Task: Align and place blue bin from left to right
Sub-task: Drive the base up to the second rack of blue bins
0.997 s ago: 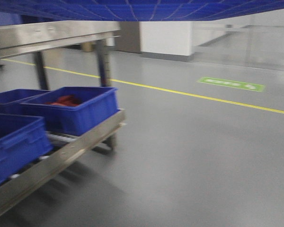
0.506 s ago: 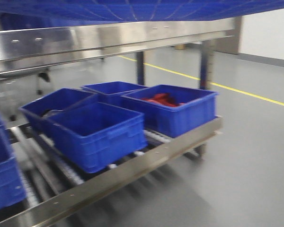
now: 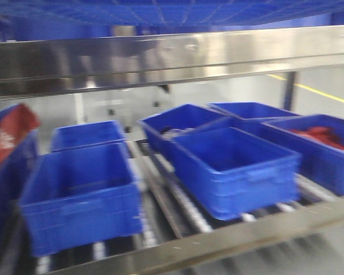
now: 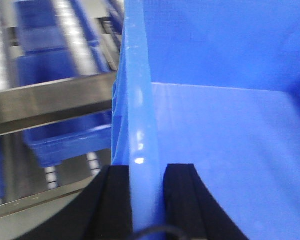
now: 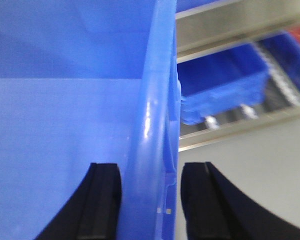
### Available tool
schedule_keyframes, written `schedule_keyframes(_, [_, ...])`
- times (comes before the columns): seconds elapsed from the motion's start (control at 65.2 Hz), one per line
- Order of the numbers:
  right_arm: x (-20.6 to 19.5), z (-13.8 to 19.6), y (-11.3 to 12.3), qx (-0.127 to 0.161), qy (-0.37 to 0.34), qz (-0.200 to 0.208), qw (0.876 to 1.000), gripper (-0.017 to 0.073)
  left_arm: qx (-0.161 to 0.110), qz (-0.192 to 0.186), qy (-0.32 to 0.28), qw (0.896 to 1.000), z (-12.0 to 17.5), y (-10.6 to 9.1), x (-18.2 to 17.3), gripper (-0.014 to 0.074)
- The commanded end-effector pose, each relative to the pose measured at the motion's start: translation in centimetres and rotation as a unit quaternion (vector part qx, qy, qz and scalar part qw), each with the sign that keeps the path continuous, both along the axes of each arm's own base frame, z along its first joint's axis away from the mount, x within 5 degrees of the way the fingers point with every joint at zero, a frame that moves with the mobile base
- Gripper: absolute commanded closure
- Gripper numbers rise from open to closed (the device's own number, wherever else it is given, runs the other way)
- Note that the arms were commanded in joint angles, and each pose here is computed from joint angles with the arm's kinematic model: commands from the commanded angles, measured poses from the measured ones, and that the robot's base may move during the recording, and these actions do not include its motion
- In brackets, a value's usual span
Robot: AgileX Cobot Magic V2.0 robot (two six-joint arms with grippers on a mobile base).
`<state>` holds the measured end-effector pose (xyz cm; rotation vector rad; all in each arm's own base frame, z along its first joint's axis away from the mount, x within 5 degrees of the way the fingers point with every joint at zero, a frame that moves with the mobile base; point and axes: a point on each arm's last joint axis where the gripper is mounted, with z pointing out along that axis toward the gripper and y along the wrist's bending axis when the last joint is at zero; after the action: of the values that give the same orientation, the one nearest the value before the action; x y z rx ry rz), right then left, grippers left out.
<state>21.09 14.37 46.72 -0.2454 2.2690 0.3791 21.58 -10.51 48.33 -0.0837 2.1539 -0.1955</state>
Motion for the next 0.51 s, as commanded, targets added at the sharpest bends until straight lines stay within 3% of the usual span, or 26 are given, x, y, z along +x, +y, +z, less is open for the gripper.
schedule_keyframes(0.0, [0.17, 1.24, -0.72, 0.008, -0.045, -0.020, 0.999, 0.0640, -0.002, -0.002, -0.049, 0.999, 1.65, 0.63, -0.74, 0.0705])
schedule_keyframes(0.491, [0.19, 1.28, -0.69, 0.009, -0.048, -0.019, 0.999, 0.0640, -0.002, -0.002, -0.049, 0.999, 1.65, 0.63, -0.74, 0.0705])
